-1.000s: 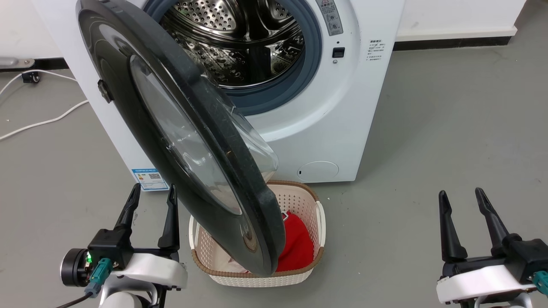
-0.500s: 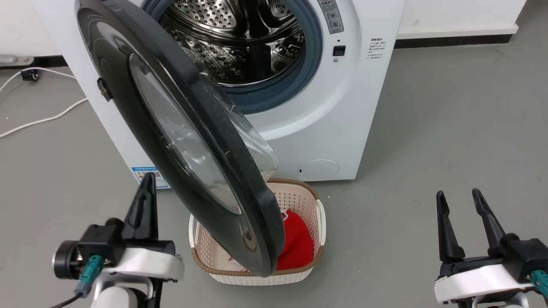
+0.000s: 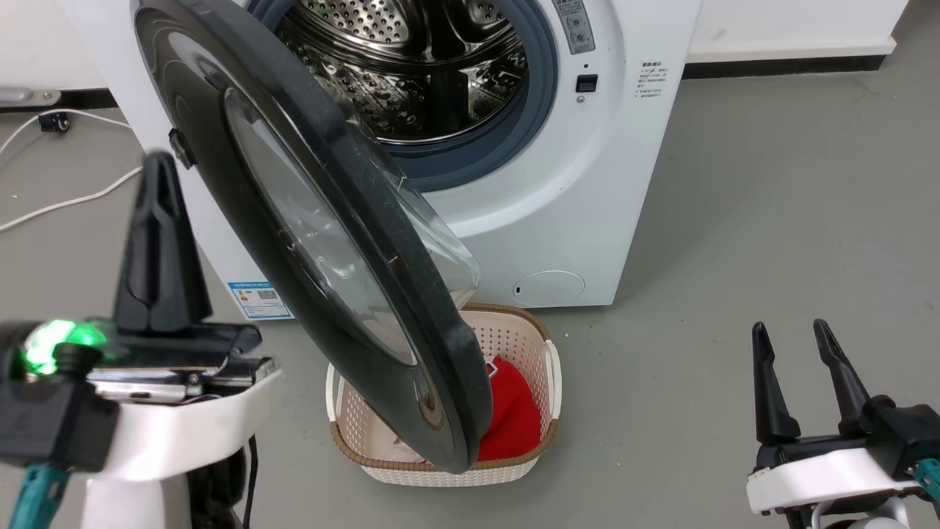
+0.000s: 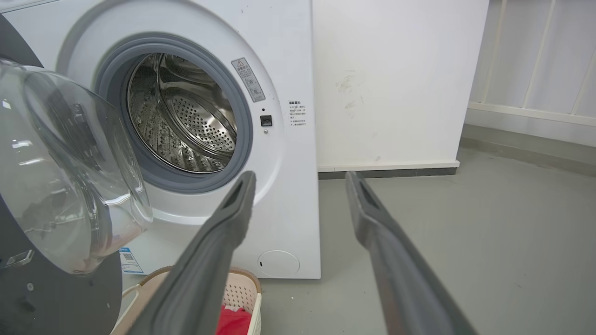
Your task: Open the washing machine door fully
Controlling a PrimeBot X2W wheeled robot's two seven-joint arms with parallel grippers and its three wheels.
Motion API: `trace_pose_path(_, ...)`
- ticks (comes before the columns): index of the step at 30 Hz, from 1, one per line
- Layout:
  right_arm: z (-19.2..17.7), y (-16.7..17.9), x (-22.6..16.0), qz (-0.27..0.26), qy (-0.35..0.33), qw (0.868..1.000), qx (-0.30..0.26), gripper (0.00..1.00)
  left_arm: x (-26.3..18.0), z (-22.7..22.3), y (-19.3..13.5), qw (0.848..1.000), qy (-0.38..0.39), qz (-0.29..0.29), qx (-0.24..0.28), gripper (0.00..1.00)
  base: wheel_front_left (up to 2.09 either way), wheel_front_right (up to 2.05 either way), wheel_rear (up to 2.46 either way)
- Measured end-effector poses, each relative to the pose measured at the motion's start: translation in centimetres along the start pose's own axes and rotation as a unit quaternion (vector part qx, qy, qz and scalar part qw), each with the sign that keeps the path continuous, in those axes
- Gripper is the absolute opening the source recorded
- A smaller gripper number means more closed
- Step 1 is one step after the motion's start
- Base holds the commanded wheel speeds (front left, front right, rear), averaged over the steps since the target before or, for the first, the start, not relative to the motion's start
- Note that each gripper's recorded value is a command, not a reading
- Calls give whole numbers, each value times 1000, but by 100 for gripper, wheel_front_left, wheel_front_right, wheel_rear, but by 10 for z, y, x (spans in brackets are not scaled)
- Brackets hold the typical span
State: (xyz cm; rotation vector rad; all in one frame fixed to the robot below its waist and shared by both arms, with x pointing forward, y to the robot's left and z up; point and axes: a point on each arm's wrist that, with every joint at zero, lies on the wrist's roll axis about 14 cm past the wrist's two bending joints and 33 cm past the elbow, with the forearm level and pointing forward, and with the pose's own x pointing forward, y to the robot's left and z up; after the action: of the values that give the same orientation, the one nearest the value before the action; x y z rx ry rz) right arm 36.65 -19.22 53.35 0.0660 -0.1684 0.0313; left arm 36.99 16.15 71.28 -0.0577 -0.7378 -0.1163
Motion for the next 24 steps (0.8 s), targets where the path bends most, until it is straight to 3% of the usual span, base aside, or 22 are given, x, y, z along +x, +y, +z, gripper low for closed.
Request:
trace_pose_path(6, -2, -3, 0, -5, 2, 1000, 3, 100, 18, 63, -36, 992, -109, -54, -22, 0, 0, 0, 0)
trace_pose_path(11, -2, -5, -2, -9, 3, 1000, 7, 100, 14, 70, -83, 983, -117, -124, -68, 0, 0, 0, 0)
trace_pose_path(19, -3, -6, -5, -13, 4, 1000, 16, 100, -19, 17, -142, 970, -2, -198, -142, 0, 0, 0, 0)
trace_pose_path(24, -6, -6, -5, -12, 9, 1000, 18, 100, -62, -38, -170, 944, 149, -236, -174, 0, 0, 0, 0)
